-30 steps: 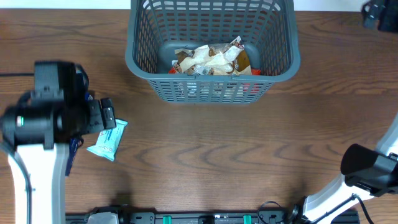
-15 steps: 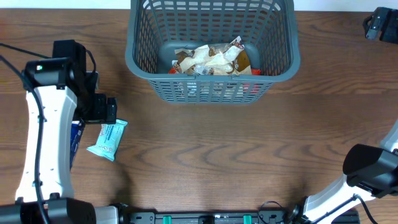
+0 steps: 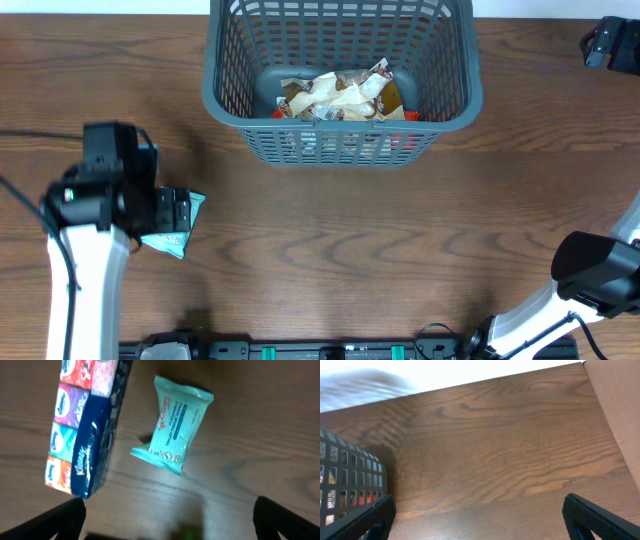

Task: Pack container
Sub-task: 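Move the left gripper to the mint-green wipe pouch and grasp it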

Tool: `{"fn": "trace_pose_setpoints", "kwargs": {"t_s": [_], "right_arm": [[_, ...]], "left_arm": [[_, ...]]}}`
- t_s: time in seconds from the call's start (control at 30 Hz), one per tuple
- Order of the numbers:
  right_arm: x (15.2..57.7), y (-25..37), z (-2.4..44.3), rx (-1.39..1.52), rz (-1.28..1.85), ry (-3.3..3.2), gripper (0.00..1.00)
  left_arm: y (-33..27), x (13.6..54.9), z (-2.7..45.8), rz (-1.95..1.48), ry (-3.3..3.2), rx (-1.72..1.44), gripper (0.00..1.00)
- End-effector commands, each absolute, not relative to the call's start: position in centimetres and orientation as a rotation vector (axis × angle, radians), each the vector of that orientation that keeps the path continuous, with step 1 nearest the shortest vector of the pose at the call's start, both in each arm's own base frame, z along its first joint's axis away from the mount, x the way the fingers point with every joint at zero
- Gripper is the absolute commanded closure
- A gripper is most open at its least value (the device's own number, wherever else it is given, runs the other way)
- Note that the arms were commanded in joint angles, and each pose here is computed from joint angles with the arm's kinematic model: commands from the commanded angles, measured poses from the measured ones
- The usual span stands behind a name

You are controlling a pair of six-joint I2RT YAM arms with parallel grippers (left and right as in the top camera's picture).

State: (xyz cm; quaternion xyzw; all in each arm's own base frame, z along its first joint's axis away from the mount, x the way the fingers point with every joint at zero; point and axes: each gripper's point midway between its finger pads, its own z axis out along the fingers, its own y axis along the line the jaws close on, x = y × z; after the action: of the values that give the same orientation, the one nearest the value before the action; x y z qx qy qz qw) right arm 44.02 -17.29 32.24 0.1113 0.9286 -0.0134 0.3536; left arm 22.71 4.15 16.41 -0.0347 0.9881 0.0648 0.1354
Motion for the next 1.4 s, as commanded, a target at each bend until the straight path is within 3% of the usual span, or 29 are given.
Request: {"fn": "trace_pose_setpoints", "kwargs": {"t_s": [0.0,0.33,0.93,1.37], "right_arm": [[44.1,-16.9,31.9,0.289,-0.014,2.41,0.01],[44.0,-16.8,31.6,0.258,-0.023,2.424,0.01],[44.3,-16.3,27.6,0.261,0.04,2.497,0.01],[44.6,-16.4,27.8,0.257,0.034,2.482,0.01]], "left_arm": [[4.8,21.6,14.8,0.217,2.853,-0.172,0.01],[5.7,24.4,11.6,0.223,2.78,-0.226,0.01],[5.0,27.4,3.9,0.154,2.974,0.234,0.01],[5.2,28.9,-0.1,0.145,3.008,0.268,0.01]]}}
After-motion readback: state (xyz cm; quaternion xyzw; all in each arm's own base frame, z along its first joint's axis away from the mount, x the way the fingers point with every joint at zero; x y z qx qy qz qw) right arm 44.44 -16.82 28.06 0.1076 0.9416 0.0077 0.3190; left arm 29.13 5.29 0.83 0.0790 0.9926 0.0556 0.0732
